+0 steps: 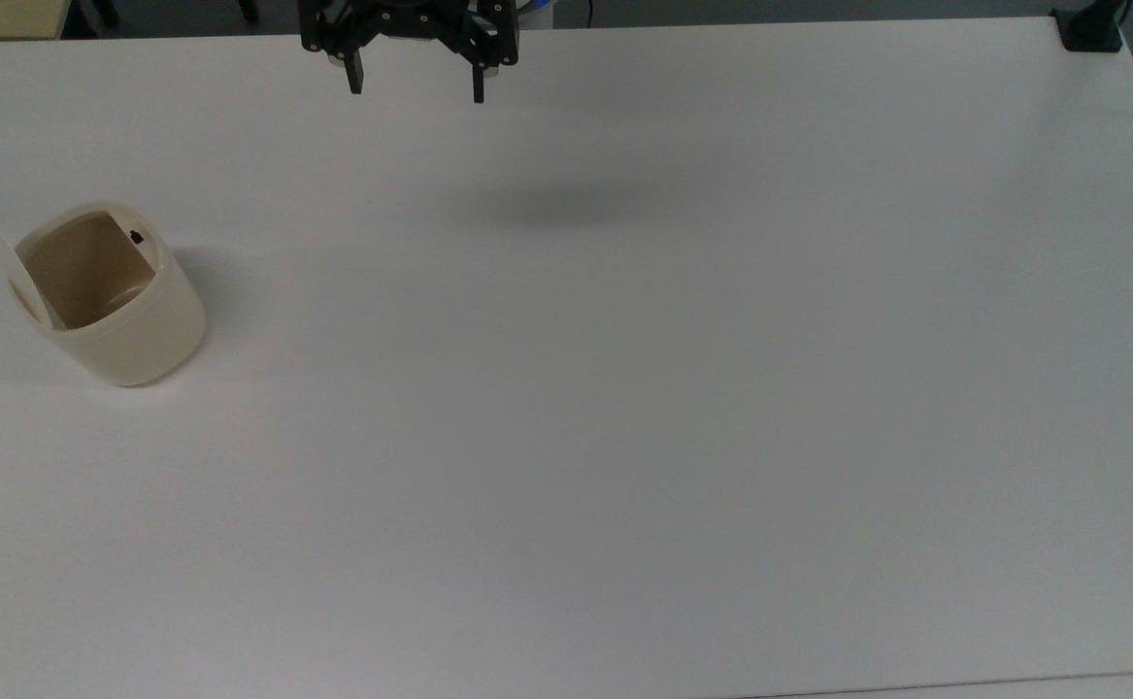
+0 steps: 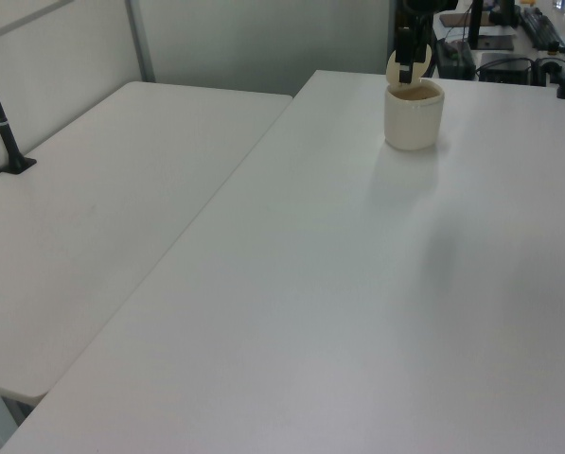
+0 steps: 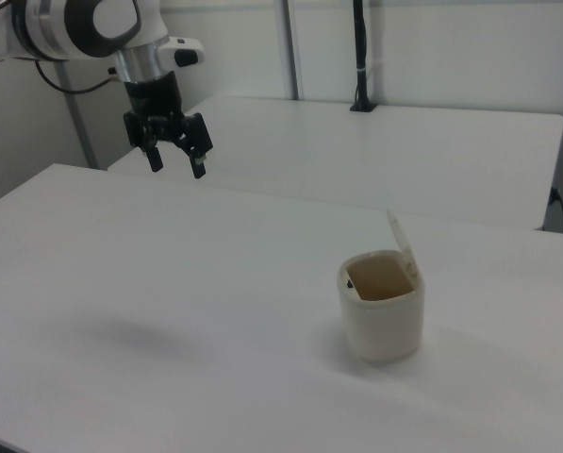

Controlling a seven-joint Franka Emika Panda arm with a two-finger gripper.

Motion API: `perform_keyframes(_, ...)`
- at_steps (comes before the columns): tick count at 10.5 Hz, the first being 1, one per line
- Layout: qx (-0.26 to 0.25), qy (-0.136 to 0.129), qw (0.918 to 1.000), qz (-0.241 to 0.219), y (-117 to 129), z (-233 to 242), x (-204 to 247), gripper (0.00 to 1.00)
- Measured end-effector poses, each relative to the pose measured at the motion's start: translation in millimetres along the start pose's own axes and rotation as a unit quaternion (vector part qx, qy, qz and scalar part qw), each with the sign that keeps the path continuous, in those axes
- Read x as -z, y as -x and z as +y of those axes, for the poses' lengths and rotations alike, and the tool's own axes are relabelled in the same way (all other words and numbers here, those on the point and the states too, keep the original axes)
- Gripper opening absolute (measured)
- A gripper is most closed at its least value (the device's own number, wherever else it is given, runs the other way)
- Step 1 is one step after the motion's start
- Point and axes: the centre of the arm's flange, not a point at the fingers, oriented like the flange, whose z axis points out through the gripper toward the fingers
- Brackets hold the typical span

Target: Close the trash bin

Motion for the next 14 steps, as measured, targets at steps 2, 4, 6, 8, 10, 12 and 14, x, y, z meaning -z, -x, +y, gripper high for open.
perform_keyframes(2, 0.000, 0.000, 1.0000, -0.003, 0.6, -0.1, -0.4, 1.00)
perform_keyframes(4, 0.000, 0.000, 1.0000, -0.007, 1.5, -0.4, -1.3, 1.00)
perform_keyframes(6, 0.001, 0.000, 1.0000, -0.008, 1.6, -1.0, -1.6, 1.00)
perform_keyframes(8, 0.001, 0.000, 1.0000, -0.008, 1.7, -1.0, -1.7, 0.94)
perform_keyframes(10, 0.001, 0.000, 1.0000, -0.008, 1.7, -1.0, -1.7, 0.63)
perform_keyframes(12, 0.001, 0.000, 1.0000, -0.008, 1.7, -0.9, -1.8, 0.30)
perform_keyframes(14, 0.001, 0.000, 1.0000, -0.008, 1.7, -0.5, -2.0, 0.12)
